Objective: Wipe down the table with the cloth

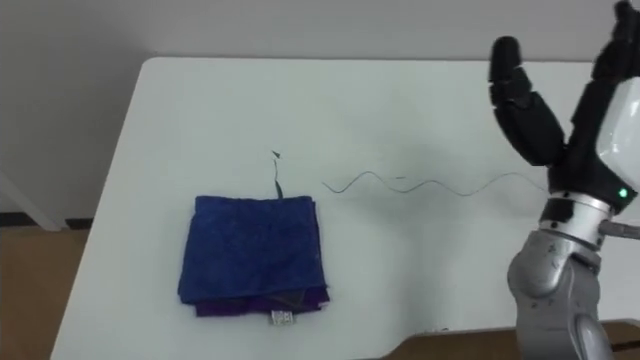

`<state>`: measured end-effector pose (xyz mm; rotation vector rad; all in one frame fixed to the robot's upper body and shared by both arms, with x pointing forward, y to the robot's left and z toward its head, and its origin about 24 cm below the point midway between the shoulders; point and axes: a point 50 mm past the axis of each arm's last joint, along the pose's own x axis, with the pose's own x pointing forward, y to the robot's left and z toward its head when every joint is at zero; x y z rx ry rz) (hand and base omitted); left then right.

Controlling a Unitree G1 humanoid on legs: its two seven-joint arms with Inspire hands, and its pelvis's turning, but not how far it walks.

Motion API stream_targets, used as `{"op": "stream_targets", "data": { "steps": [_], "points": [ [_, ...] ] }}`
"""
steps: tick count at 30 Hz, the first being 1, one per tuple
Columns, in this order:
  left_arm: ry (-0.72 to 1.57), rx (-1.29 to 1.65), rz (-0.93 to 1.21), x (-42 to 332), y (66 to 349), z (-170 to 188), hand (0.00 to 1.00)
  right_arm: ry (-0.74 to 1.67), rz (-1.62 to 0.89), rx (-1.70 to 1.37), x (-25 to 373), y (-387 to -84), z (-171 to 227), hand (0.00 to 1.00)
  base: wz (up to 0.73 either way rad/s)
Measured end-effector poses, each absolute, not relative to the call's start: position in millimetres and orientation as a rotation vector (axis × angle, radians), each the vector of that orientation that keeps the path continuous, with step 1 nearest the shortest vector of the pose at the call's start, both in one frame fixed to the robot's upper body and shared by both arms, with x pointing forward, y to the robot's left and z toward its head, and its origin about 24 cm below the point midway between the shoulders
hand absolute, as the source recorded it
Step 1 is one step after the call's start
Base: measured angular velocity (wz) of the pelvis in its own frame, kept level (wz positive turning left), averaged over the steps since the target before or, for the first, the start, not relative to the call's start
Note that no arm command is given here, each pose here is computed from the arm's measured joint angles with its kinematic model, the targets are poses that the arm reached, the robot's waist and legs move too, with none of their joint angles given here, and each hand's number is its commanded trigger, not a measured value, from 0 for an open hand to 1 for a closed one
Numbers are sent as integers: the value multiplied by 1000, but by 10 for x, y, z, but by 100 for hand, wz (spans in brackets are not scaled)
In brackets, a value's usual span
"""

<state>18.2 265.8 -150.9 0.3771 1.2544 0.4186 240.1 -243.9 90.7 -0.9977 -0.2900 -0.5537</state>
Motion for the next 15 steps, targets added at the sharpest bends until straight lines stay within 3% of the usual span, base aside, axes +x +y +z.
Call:
{"op": "stream_targets", "data": {
  "steps": [15],
  "points": [
    [1177, 436, 276, 443, 2627, -1497, 0, -563, -101, -1240, 2433, -1547, 1051, 0, 7]
  ]
}}
